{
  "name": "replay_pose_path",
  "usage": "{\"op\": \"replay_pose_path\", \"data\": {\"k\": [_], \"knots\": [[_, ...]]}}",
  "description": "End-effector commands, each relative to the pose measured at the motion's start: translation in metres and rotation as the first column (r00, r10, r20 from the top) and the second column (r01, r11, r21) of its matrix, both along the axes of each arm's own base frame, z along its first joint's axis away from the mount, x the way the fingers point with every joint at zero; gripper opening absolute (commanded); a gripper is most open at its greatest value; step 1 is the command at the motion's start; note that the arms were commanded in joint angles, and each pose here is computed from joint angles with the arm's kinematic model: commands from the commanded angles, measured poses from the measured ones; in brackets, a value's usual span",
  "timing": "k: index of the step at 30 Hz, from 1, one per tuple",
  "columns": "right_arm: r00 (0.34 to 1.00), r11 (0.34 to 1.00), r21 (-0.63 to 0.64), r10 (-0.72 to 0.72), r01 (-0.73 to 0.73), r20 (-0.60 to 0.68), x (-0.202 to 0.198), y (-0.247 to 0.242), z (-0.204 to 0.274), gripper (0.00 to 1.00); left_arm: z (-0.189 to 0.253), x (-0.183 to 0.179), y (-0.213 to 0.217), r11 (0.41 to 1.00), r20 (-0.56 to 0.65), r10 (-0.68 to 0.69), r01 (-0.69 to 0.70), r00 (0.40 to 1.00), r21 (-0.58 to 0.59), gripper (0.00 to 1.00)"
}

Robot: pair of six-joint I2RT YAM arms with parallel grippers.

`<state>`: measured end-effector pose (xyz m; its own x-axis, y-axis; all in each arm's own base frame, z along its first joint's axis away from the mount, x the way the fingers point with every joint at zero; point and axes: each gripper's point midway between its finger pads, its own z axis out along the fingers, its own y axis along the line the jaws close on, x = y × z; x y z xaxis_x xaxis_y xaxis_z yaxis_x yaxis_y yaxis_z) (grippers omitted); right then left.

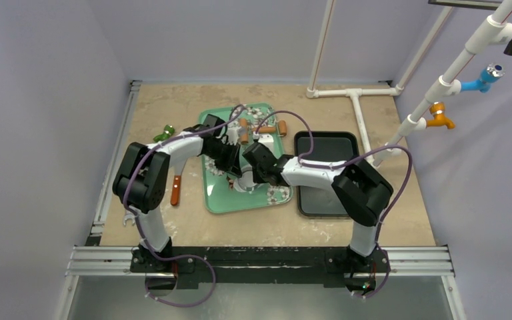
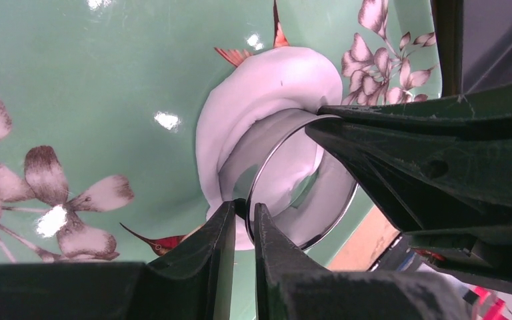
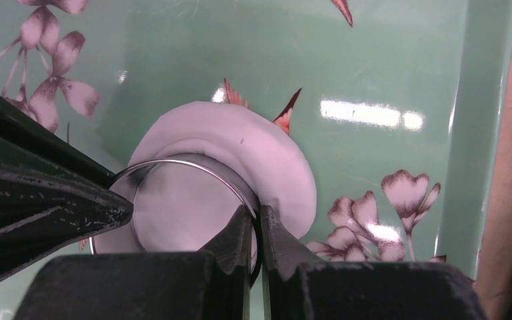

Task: Roll out the dumpling wrappers from the dough
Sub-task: Press the dumpling wrapper on the work surface.

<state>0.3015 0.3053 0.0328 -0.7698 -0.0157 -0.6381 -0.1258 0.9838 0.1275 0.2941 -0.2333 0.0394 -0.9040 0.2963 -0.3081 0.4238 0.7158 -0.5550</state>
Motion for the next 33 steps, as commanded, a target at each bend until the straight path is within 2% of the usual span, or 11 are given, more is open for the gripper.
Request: {"op": "replay_pose_path", "data": {"k": [1,3,7,14,18,21,27,33], "knots": [[0.999,0.999,-0.035,0.011,-0.010,0.031,0.037,0.000,0.003,0.00,-0.003,-0.034,-0.001,0.998,-0.050,-0.062,0.062,0.997,-0.010,0.00],[0.999,0.998,-0.059,0.003,-0.001,0.040,0.044,-0.002,0.003,0.00,-0.002,-0.041,-0.006,0.997,-0.081,-0.080,0.078,0.993,-0.024,0.00],[1.000,0.994,-0.104,-0.015,0.016,0.012,0.031,-0.014,-0.008,0.00,-0.008,-0.036,-0.007,0.996,-0.085,-0.084,0.083,0.993,-0.012,0.00],[0.999,0.997,-0.074,0.015,-0.018,-0.045,-0.039,0.000,-0.006,0.00,0.016,0.043,-0.003,0.999,0.048,-0.033,0.032,0.998,0.012,0.00],[0.997,0.999,-0.028,0.017,-0.019,-0.073,-0.053,0.002,-0.010,0.00,0.024,0.058,-0.002,0.999,0.114,-0.041,0.038,0.993,0.031,0.00],[0.999,0.998,-0.060,0.023,-0.025,-0.038,-0.039,0.003,-0.007,0.00,0.021,0.049,0.002,0.999,0.091,-0.045,0.042,0.995,0.033,0.00],[1.000,0.996,-0.083,0.015,-0.013,0.014,0.017,-0.001,0.000,0.00,0.017,0.010,0.003,0.997,0.077,-0.076,0.074,0.994,0.026,0.00],[0.998,0.994,-0.099,0.055,-0.051,0.037,0.042,0.006,0.007,0.00,0.009,-0.029,0.000,0.994,-0.047,-0.108,0.108,0.993,-0.017,0.00]]}}
